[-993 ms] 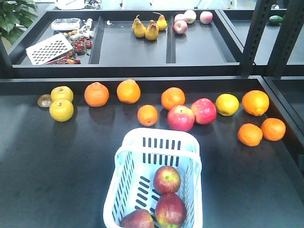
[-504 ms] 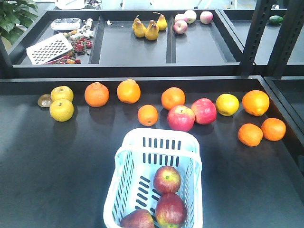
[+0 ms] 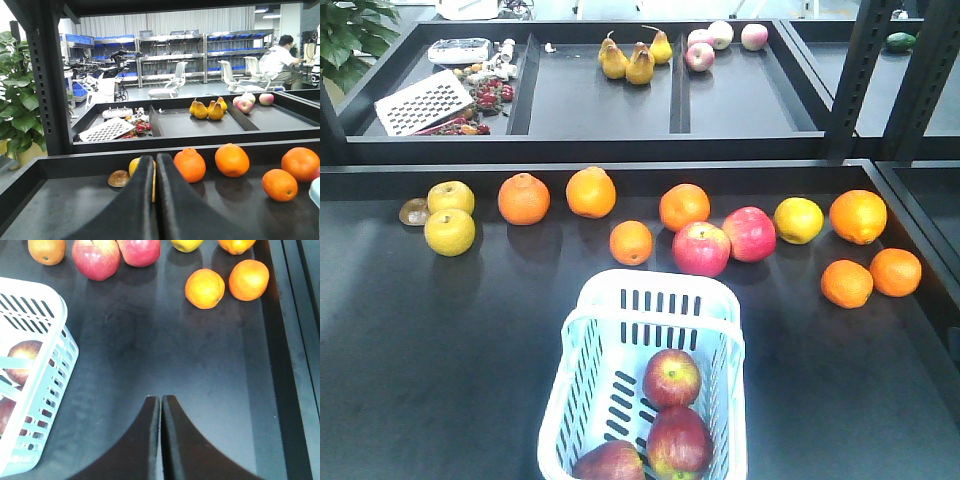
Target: Pick three apples into basket with both arms
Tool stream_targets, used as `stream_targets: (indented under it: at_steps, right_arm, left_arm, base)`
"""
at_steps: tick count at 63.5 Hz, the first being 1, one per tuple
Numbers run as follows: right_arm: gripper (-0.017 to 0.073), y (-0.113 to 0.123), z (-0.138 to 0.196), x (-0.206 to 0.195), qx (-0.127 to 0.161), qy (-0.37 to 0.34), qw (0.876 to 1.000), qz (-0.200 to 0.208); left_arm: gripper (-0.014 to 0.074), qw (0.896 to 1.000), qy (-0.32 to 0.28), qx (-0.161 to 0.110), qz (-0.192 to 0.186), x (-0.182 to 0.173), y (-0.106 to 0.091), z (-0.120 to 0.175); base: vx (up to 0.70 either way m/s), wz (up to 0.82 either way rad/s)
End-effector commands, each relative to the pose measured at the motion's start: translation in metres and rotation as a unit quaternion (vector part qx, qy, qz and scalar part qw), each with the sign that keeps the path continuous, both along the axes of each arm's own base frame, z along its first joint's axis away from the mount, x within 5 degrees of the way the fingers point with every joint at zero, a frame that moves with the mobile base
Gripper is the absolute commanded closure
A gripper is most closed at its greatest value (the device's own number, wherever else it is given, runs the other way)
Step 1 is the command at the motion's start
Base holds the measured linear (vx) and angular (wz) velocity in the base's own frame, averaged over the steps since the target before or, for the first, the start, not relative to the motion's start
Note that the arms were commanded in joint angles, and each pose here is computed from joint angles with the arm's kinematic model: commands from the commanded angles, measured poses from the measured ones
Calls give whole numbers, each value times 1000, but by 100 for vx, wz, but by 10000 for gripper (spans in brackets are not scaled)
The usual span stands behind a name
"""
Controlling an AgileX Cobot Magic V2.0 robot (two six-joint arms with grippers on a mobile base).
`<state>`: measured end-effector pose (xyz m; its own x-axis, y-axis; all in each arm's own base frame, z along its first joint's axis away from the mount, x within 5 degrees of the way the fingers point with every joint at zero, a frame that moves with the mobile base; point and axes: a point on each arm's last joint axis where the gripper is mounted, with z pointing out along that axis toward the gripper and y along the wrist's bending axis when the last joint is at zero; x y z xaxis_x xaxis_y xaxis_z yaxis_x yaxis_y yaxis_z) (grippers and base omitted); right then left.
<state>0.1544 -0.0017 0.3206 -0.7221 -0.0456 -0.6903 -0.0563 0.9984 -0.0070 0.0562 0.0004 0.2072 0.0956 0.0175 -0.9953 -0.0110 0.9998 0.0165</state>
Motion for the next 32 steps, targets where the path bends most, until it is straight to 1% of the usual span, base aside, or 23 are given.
stream_targets:
  at_steps: [1, 32]
  right_arm:
    - [568, -1, 14, 3, -4, -45, 999, -2]
    - [568, -1, 14, 3, -4, -45, 999, -2]
  left_arm:
    - [600, 999, -44, -5, -5, -2, -1, 6]
    - [600, 999, -44, -4, -5, -2, -1, 6]
  base:
    - [0, 0]
    - [0, 0]
